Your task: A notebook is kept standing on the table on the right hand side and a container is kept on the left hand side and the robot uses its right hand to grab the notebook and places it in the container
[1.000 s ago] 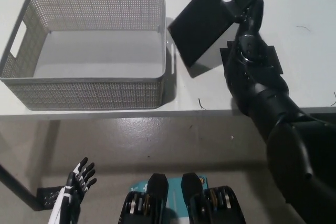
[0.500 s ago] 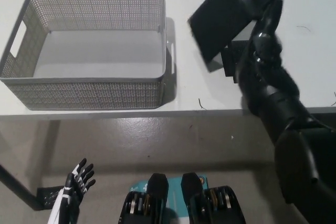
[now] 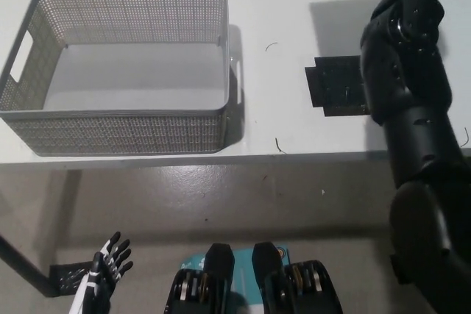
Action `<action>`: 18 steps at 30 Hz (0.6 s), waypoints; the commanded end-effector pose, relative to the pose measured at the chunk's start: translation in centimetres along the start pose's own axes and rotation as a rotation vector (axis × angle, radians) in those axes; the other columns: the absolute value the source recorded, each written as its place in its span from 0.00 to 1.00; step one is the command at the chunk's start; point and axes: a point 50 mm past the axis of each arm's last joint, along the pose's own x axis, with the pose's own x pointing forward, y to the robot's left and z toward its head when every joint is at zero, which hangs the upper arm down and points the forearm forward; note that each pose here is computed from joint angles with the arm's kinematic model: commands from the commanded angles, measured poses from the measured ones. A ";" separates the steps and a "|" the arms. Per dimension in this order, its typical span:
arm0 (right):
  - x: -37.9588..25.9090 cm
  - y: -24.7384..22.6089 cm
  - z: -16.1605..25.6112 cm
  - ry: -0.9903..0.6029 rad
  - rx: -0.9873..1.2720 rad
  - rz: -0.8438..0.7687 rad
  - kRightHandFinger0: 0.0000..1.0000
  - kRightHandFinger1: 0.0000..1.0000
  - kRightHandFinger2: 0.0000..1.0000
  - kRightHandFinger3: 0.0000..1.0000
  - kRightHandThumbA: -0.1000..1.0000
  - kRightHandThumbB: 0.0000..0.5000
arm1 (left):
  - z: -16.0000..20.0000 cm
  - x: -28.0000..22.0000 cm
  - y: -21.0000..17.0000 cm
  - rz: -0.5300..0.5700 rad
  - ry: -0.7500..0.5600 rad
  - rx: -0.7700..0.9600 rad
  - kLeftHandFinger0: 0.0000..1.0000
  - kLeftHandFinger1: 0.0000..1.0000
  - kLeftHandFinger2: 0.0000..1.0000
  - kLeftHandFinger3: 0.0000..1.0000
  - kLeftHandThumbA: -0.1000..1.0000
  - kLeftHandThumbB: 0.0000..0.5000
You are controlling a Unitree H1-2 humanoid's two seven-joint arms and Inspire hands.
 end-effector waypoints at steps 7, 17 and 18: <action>-5.5 10.2 -1.1 0.000 -0.103 0.201 0.00 0.10 0.56 0.70 0.00 0.26 | 0.5 0.4 -0.8 -0.071 -0.034 0.009 1.00 1.00 1.00 1.00 1.00 0.48; -10.2 13.7 -5.2 0.139 -0.179 0.326 0.00 0.03 0.51 0.35 0.00 0.25 | 1.0 1.5 -1.0 -0.086 -0.038 0.037 1.00 1.00 1.00 1.00 1.00 0.44; -10.6 13.9 -5.4 0.139 -0.180 0.327 0.00 0.09 0.58 0.41 0.00 0.24 | 1.0 1.5 -1.1 -0.085 -0.039 0.044 1.00 1.00 1.00 1.00 1.00 0.42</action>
